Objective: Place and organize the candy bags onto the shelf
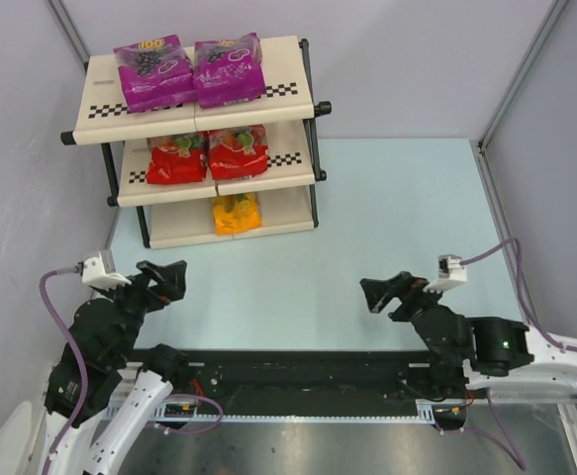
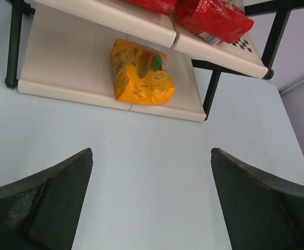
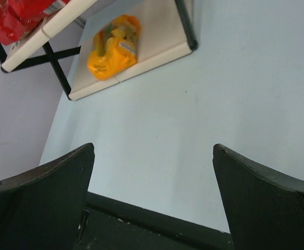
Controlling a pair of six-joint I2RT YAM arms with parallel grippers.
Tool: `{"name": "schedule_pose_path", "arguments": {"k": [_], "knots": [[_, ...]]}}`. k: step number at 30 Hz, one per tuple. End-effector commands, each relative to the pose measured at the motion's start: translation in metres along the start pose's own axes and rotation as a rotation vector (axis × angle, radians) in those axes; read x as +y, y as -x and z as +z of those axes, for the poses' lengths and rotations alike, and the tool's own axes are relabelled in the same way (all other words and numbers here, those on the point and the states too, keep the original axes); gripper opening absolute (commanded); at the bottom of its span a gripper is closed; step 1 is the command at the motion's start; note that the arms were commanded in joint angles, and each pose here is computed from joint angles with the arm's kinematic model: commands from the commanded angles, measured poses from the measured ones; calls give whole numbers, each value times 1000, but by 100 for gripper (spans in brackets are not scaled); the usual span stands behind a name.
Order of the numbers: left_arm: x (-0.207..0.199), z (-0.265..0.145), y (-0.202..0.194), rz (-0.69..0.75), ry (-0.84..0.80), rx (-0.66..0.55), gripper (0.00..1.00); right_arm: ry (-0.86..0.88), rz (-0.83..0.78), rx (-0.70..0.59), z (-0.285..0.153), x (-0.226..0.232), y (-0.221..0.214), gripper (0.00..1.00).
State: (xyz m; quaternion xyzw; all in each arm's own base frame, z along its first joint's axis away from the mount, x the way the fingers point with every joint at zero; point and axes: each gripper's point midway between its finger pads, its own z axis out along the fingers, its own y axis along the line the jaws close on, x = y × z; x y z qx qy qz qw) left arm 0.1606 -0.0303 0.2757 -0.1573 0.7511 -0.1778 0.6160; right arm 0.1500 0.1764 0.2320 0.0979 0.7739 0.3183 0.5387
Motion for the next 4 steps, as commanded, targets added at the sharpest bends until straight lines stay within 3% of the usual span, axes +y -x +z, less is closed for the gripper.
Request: {"name": "schedule_pose_path", "arguments": {"k": [1,4], "knots": [[-6,7,-1,7,-16,11,100,-107,-20,-64,-9,-45,15,100],[-1,8,1,-23,24,5,100,-107,-11,-83,-12,-50,22,100]]}}
